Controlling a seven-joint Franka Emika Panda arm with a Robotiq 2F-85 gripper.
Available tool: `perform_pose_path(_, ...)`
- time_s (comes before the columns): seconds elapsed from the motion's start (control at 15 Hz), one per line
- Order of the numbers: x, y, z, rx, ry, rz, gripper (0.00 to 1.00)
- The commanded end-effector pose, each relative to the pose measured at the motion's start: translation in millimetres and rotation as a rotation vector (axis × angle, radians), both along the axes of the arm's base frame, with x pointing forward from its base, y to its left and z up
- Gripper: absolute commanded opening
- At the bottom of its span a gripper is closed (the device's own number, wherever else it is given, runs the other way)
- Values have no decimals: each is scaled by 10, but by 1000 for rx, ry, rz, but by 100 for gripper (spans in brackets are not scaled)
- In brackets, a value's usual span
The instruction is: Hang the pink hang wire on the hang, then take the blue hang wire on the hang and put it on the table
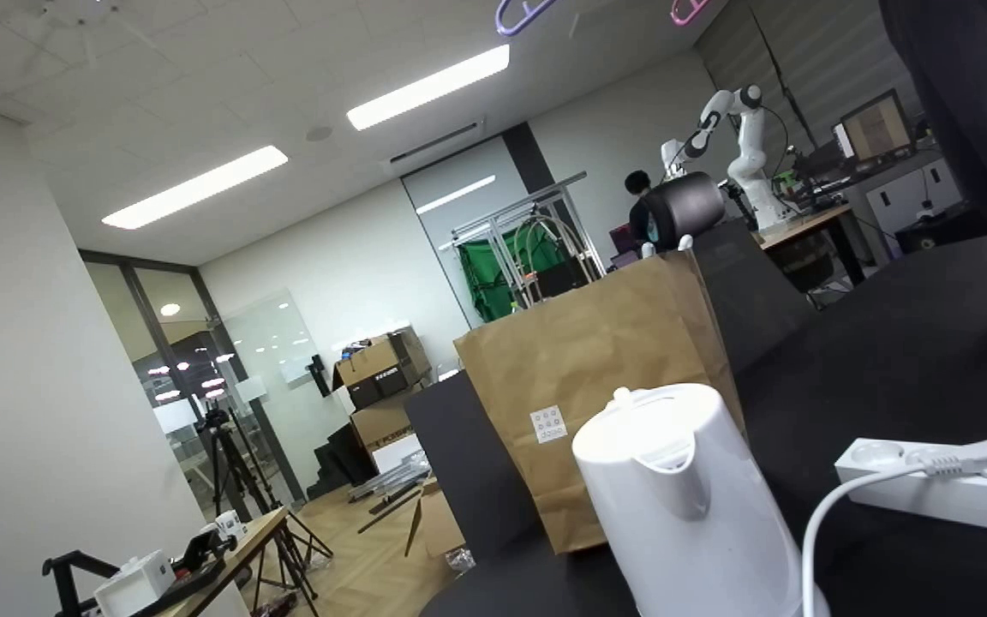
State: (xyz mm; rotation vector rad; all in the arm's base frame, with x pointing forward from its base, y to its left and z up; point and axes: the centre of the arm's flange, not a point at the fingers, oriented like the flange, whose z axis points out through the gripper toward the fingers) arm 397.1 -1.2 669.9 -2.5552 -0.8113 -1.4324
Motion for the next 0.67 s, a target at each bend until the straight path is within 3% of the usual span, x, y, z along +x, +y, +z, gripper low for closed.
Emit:
perform_pose_path(0.0,-187,-68,130,33,-8,14,2)
perform_pose_path(0.27,-277,-179,170,55,36,52,2)
perform_pose_path(0.6,-334,-274,205,80,17,51,2)
